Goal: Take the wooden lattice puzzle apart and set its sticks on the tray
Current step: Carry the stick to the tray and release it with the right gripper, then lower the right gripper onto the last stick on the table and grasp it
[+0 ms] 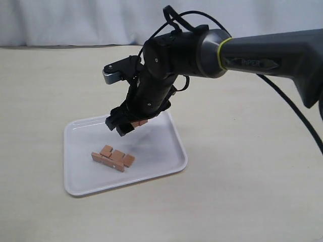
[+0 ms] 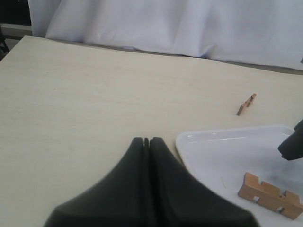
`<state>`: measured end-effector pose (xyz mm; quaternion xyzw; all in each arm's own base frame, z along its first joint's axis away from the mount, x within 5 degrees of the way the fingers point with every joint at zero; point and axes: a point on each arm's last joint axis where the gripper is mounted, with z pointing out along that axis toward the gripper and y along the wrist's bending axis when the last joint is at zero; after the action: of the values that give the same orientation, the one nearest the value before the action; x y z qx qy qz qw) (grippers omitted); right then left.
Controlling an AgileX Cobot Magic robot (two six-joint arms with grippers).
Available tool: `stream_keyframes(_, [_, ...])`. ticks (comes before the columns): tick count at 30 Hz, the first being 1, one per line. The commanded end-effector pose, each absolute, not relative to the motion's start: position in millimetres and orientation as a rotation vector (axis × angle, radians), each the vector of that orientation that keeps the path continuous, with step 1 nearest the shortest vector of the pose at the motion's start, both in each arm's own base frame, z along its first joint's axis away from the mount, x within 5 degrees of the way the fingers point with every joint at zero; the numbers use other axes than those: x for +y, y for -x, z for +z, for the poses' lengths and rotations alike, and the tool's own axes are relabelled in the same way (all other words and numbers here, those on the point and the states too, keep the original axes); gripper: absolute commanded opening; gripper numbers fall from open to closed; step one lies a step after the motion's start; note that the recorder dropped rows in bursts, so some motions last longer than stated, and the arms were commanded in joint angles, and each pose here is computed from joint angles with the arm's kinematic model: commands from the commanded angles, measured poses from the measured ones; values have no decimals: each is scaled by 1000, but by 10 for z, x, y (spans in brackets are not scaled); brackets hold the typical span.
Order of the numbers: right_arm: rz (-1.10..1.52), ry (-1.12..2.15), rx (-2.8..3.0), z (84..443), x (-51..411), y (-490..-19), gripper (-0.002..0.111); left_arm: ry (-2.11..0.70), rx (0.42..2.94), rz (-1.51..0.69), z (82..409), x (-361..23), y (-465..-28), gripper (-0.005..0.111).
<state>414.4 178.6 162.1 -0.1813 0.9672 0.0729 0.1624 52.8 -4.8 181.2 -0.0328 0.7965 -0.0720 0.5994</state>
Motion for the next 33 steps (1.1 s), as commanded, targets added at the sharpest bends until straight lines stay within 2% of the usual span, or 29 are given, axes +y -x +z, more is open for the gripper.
stream_keyframes(1, [223, 541, 2754, 1647, 1863, -4098, 65, 83, 1839, -178, 1813, -51, -530, 0])
stream_keyframes(2, [223, 541, 2754, 1647, 1863, -4098, 72, 83, 1839, -178, 1813, -51, -530, 0])
stream_keyframes(5, [216, 554, 2741, 1677, 1859, -4099, 82, 83, 1839, -178, 1813, -51, -530, 0])
stream_keyframes(13, [203, 587, 2679, 1847, 1846, -4097, 95, 83, 1839, -178, 1813, -51, -530, 0])
stream_keyframes(18, [117, 567, 2587, 1956, 1780, -4172, 95, 83, 1839, -178, 1813, -51, -530, 0])
stream_keyframes(24, [75, 355, 2442, 1991, 1667, -4377, 95, 83, 1839, -178, 1813, -51, -530, 0])
stream_keyframes(33, [116, -22, 2365, 1579, 1452, -4716, 95, 81, 1839, -176, 1813, -51, -530, 0])
